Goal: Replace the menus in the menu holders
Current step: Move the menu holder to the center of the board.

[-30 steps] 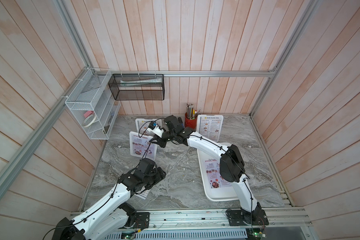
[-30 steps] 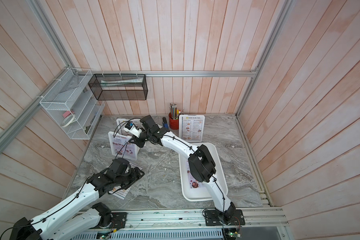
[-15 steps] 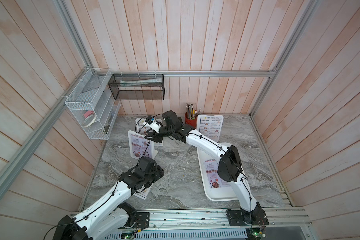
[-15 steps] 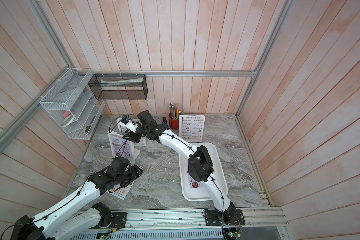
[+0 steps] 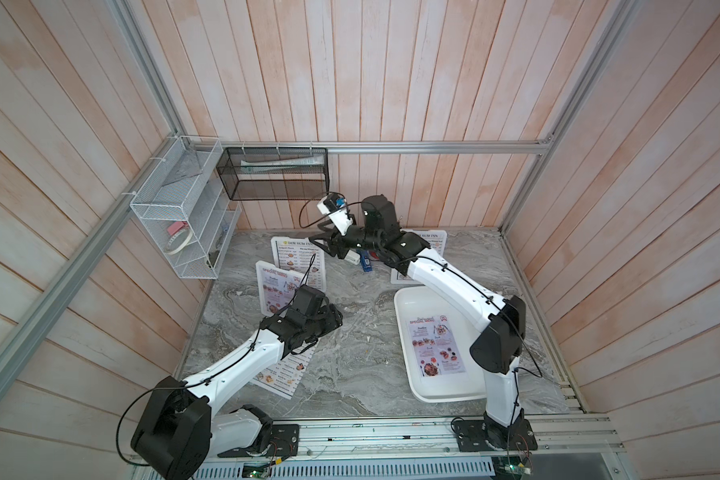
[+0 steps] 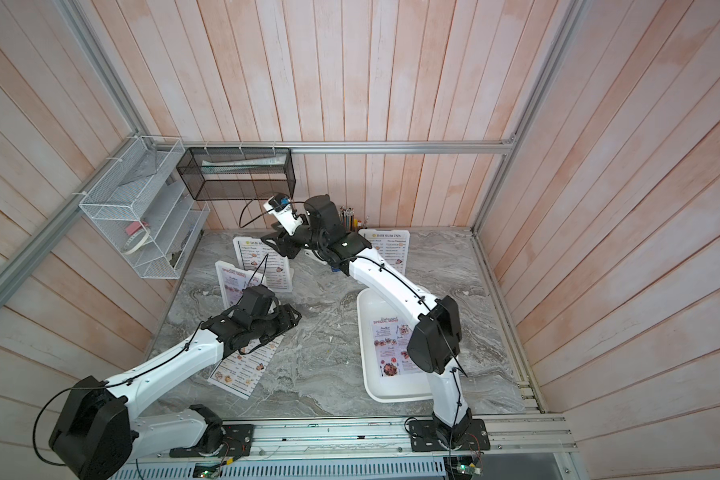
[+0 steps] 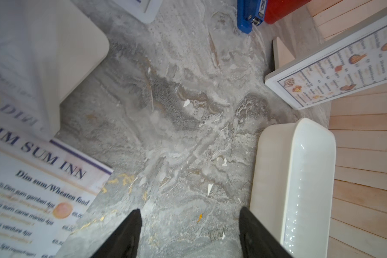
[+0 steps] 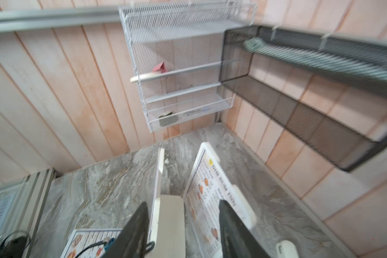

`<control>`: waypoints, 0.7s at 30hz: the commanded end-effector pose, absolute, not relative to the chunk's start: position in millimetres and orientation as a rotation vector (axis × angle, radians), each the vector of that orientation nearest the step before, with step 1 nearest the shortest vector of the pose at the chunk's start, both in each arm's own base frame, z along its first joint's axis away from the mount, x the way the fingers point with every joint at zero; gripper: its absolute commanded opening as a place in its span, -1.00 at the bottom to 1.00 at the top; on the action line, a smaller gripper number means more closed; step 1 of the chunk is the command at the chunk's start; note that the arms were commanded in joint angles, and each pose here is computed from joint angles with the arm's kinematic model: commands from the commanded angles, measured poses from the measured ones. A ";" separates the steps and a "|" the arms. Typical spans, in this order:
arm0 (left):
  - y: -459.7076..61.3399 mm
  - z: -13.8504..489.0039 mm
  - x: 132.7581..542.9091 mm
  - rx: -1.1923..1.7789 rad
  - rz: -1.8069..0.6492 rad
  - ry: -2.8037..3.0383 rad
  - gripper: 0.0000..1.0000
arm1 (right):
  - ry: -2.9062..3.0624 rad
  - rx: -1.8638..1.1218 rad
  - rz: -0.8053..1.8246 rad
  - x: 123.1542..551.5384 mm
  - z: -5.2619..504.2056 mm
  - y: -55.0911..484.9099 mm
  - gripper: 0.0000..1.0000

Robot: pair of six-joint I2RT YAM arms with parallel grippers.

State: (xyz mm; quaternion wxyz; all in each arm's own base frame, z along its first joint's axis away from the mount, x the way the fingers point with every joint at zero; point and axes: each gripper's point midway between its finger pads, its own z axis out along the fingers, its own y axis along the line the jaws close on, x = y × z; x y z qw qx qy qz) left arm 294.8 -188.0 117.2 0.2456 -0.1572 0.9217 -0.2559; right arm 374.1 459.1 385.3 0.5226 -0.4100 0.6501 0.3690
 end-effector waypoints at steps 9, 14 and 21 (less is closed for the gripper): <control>-181.8 127.9 355.6 -0.361 -0.479 2.350 0.45 | 1.661 -0.653 0.800 396.4 395.1 389.3 0.07; -164.3 126.4 366.8 -0.391 -0.431 2.323 0.45 | 1.670 -0.641 0.803 391.6 389.7 383.5 0.06; -139.5 124.4 377.7 -0.433 -0.350 2.293 0.46 | 1.680 -0.652 0.816 389.1 385.1 385.0 0.07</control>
